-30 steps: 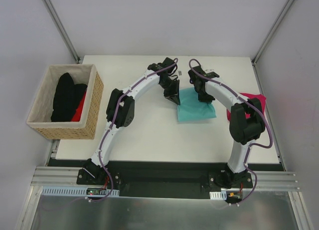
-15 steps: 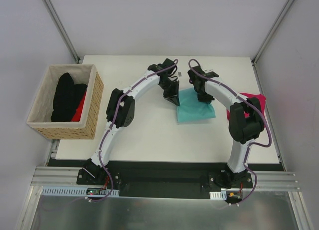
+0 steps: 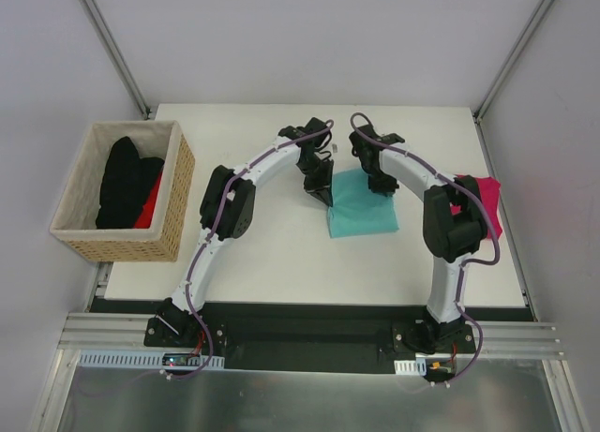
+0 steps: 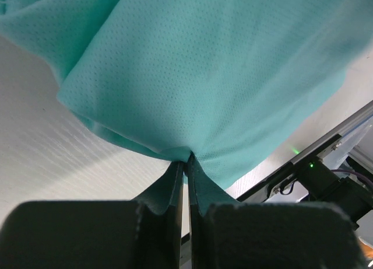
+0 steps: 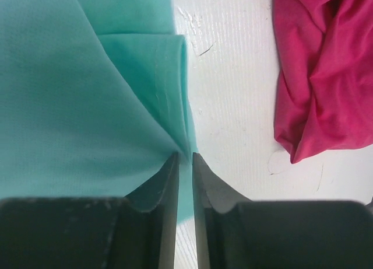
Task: Fold and stack the t-shirts
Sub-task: Smooth out wrinkles on the folded tshirt
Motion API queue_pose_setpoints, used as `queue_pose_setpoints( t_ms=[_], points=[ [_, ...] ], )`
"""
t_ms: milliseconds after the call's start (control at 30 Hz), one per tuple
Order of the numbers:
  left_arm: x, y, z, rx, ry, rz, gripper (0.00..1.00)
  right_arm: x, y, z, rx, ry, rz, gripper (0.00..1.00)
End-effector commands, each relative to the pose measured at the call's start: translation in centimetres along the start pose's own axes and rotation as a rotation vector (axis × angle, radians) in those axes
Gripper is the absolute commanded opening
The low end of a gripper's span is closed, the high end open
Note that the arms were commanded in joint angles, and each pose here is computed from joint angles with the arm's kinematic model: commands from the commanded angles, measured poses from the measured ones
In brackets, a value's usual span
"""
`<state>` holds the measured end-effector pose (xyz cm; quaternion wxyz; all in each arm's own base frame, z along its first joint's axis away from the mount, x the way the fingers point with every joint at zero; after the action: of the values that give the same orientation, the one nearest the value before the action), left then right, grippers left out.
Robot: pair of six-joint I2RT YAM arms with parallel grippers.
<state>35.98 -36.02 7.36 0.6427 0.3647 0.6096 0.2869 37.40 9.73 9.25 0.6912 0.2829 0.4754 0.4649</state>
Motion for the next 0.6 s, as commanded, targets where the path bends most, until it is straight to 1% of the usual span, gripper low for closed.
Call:
queue_pose_setpoints(
  t_ms=[0,100,267,300,333,367,467,567],
  points=[
    [0.1,1.8,-0.2,-0.016,-0.013,0.023,0.00,-1.3,0.7,1.0,-0.014,-0.028,-0.048,0.20],
    [0.0,1.8,-0.2,-0.017,-0.014,0.020,0.00,-1.6,0.7,0.9,-0.013,-0.028,-0.067,0.22],
    [-0.3,1.6,-0.1,-0.007,-0.012,0.001,0.00,-2.2,1.2,0.9,-0.022,-0.034,-0.078,0.22],
    [-0.3,1.7,-0.1,-0.008,-0.013,-0.001,0.03,-2.2,1.2,0.9,-0.025,-0.035,-0.079,0.22],
    [-0.3,1.7,-0.1,-0.009,-0.013,0.000,0.08,-2.4,1.4,1.1,-0.031,-0.041,-0.080,0.22],
    [-0.3,1.8,-0.1,-0.009,-0.013,0.001,0.23,-2.4,1.6,1.2,-0.036,-0.041,-0.079,0.22],
    [-0.3,1.8,-0.2,-0.010,-0.015,0.005,0.32,-2.7,1.8,1.5,-0.044,-0.044,-0.082,0.22],
    [-0.2,2.1,-0.3,-0.017,-0.020,0.014,0.32,-3.5,2.1,2.4,-0.062,-0.051,-0.090,0.22]
  ],
)
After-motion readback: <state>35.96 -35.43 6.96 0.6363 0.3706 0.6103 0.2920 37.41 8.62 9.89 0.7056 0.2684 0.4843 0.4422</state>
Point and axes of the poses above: each gripper's point midway between its finger pads, its own y axis back along the fingers, its own x axis along the line the jaws close on, z = x × y, the point moved 2 cm from there along y, back along the fingers, and after that the axes turned 4 degrees about y, right-handed, at the moved point
